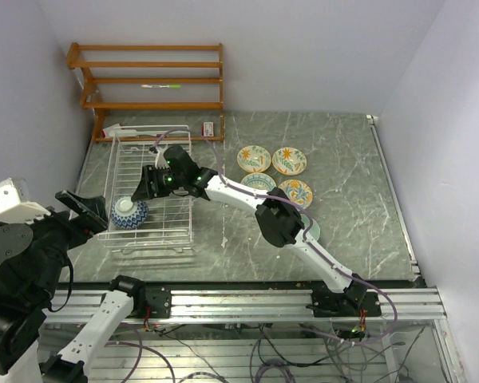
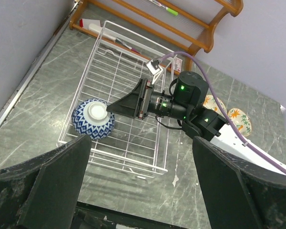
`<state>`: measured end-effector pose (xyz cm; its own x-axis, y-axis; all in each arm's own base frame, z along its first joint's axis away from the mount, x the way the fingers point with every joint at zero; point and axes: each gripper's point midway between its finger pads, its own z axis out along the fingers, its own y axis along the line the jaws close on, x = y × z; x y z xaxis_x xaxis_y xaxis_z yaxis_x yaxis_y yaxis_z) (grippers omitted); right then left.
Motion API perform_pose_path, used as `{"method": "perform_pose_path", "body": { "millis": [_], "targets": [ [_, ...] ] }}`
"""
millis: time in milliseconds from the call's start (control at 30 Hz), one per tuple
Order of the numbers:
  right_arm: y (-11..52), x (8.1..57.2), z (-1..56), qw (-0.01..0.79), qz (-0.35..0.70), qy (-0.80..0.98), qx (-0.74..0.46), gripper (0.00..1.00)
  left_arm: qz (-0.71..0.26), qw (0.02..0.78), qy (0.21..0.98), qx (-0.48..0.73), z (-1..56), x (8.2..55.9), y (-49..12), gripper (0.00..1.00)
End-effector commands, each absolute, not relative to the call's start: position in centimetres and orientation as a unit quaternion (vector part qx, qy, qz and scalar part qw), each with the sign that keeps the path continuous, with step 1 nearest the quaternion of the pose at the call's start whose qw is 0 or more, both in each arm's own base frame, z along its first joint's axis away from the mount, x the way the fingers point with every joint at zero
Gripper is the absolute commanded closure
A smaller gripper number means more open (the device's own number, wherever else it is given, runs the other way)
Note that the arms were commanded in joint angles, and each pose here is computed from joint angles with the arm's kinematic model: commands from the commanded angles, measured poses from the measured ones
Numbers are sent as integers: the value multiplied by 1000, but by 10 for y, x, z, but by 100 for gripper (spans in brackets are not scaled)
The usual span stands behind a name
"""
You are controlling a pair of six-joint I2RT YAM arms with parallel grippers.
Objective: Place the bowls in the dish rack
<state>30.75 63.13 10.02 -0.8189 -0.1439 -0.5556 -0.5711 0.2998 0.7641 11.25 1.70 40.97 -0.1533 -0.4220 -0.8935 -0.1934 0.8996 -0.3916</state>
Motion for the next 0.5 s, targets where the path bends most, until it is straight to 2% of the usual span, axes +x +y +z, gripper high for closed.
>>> {"method": "perform_pose_path", "body": {
  "millis": [0,467],
  "targets": [
    [628,288,95,179,541,781,-253,44,-104,623,750,-195,413,117,12,1],
    [619,235,106,147,529,782,-296,46,-110,621,752,-193,409,123,8,1]
  ]
}}
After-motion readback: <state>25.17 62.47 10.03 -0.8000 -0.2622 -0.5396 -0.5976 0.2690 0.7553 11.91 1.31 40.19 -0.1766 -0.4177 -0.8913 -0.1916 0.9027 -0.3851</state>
